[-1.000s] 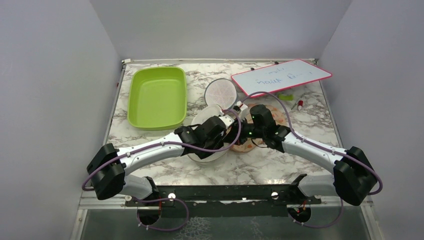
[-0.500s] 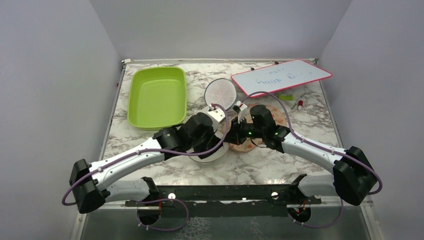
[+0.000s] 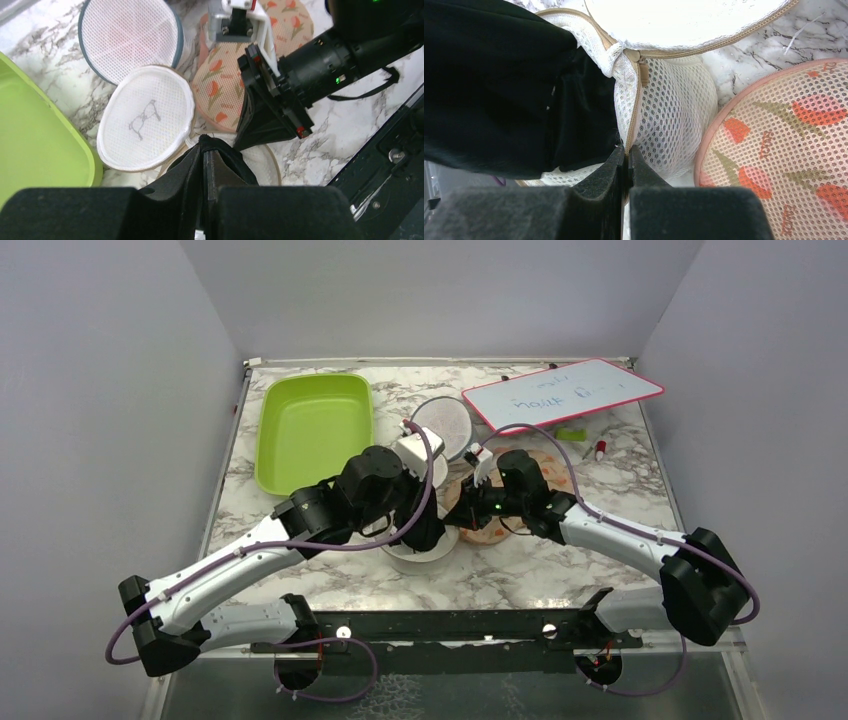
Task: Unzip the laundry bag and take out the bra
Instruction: Pick up the bra from the laundry bag, then place the bra in the bin.
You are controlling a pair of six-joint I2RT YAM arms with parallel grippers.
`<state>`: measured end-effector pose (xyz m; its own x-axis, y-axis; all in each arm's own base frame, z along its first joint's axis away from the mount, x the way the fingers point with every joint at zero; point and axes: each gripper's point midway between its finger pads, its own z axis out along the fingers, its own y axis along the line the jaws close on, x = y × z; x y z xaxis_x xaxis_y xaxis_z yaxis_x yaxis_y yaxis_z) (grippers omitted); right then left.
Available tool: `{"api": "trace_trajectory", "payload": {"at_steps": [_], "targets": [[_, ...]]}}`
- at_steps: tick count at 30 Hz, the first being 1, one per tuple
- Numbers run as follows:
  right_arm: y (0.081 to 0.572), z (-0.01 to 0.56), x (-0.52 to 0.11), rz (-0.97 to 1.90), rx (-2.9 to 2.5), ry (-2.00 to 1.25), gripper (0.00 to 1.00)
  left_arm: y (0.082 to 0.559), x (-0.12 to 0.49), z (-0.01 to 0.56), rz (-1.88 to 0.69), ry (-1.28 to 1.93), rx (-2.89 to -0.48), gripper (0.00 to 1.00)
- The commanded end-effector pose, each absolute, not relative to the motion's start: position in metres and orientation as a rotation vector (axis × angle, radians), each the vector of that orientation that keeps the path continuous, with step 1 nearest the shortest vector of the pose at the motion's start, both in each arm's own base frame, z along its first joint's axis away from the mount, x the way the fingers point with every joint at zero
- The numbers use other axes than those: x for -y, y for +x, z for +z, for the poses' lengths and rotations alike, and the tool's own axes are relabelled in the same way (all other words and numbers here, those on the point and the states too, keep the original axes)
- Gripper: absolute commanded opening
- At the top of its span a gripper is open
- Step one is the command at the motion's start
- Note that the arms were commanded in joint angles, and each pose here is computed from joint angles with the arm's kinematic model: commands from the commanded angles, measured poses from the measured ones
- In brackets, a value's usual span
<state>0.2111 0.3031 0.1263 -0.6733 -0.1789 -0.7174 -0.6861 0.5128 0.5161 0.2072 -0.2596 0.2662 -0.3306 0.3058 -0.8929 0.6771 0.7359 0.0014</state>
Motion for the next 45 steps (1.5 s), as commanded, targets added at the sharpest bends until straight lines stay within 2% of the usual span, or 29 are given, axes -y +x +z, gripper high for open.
{"api": "trace_trajectory", "payload": {"at_steps": [1,14,22,30,37,41,45], "targets": [[0.215,0.132,-0.307,1.1,-2.103,-0.721,0.01,0.215,0.261,0.319,-0.499,0.688,-1.784,0.0],[0.215,0.134,-0.306,1.089,-2.11,-0.721,0.01,0.233,0.281,0.4,-0.54,0.627,-1.576,0.0],[0.22,0.132,-0.303,1.045,-2.121,-0.71,0.01,0.243,0.291,0.476,-0.522,0.623,-1.441,0.0],[0.22,0.134,-0.301,1.04,-2.11,-0.705,0.01,0.262,0.275,0.534,-0.391,0.547,-1.353,0.0],[0.217,0.136,-0.3,1.055,-2.095,-0.703,0.01,0.304,0.254,0.576,-0.259,0.458,-1.332,0.0],[0.216,0.138,-0.299,1.051,-2.084,-0.706,0.01,0.332,0.219,0.602,-0.262,0.312,-1.307,0.0],[0.216,0.139,-0.3,1.052,-2.081,-0.722,0.01,0.34,0.208,0.623,-0.234,0.248,-1.252,0.0]]}}
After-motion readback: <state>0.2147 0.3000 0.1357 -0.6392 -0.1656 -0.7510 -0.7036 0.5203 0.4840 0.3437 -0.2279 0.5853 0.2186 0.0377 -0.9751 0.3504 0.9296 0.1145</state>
